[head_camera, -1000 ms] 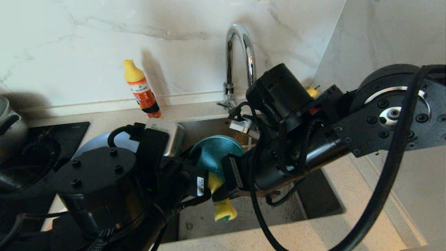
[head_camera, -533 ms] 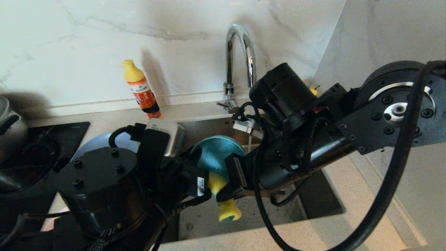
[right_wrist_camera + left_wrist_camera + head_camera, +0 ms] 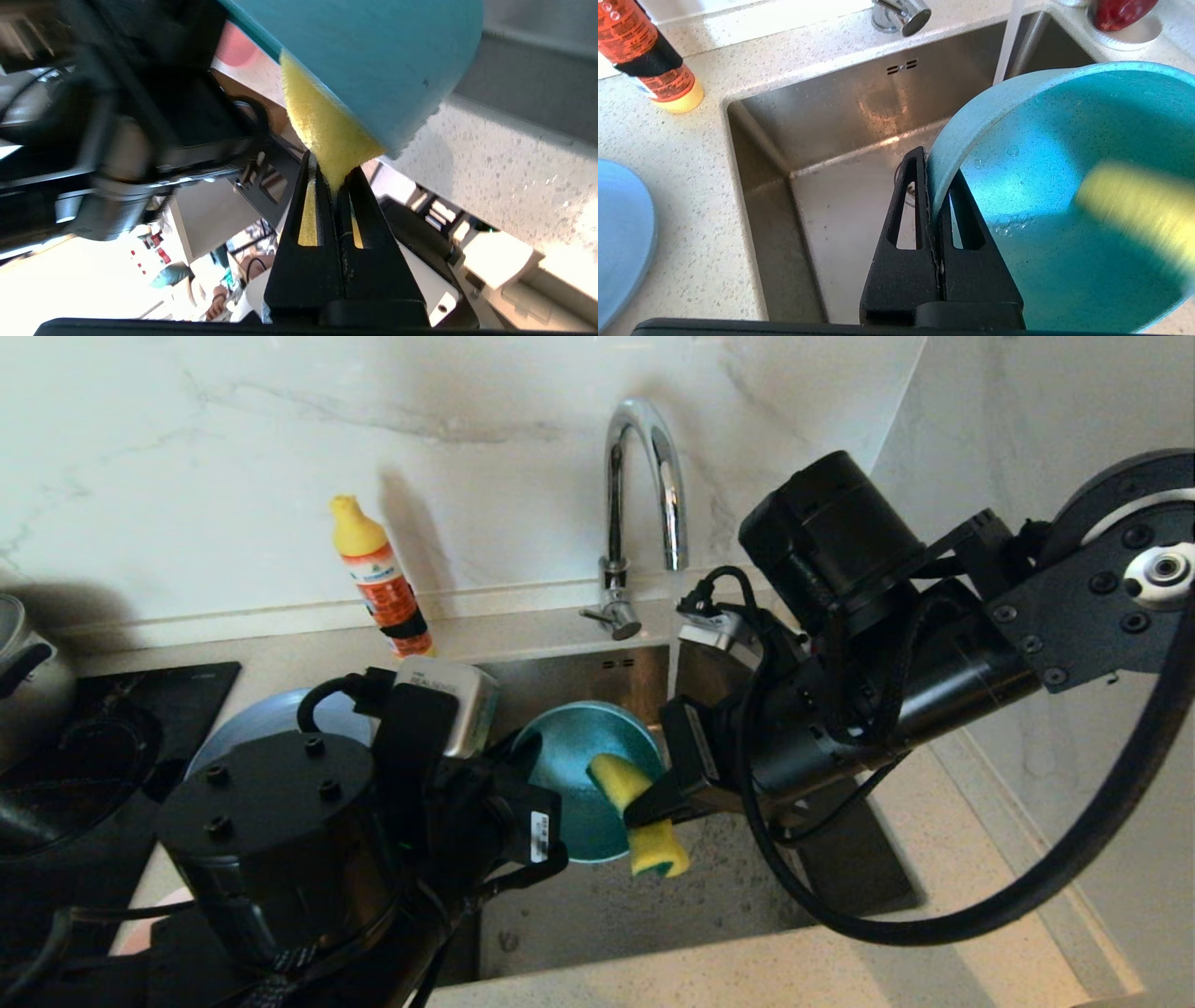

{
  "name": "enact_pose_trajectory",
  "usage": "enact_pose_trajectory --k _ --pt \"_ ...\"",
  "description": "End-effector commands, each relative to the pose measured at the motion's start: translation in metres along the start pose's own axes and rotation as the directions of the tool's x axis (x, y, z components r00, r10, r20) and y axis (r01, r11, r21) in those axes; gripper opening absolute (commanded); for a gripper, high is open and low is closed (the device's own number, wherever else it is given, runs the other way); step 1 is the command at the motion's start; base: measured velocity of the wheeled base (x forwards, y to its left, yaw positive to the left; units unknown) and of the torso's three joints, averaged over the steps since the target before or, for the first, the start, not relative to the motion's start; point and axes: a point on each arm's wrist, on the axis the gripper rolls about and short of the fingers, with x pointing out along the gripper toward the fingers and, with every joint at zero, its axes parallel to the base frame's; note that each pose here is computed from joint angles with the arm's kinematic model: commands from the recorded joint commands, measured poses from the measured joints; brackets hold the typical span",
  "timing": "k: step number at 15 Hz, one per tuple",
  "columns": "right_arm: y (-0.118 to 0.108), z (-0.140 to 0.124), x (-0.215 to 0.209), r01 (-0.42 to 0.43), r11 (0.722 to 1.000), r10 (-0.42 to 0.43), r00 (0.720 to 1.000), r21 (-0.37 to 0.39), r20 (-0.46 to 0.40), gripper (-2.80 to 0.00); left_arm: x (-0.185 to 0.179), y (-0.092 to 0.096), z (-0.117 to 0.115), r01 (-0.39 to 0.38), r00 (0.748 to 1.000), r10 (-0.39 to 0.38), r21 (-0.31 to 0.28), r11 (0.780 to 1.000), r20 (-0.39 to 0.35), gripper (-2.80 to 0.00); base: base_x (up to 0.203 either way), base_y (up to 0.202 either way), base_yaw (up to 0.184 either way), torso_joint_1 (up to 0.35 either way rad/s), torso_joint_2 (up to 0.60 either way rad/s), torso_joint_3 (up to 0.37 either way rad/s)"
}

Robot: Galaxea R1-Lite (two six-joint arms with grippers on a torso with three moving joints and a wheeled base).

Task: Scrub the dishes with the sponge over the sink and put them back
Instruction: Wipe the bowl

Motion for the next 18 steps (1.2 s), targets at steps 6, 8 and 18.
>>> enact_pose_trajectory --k 6,8,18 --pt "0.016 0.004 -0.023 -0.055 0.998 0.058 0.996 -0.043 0.068 -2.8 -0.003 0.002 -0.002 -0.031 1.0 0.031 0.0 1.0 -0.002 -2.8 0.0 0.0 0.0 0.0 0.0 0.0" --pt "0.018 0.002 -0.031 -0.062 0.997 0.066 0.994 -0.052 0.082 -2.8 -0.004 0.003 -0.002 -0.031 1.0 0.031 0.0 1.0 -0.001 -2.8 0.0 0.0 0.0 0.0 0.0 0.0" --pt "0.033 -0.025 -0.122 -0.125 0.986 0.149 0.962 -0.113 0.23 -2.8 0.029 0.001 -0.006 -0.046 0.997 0.043 -0.039 0.998 -0.063 -2.8 0.0 0.0 0.0 0.0 0.0 0.0"
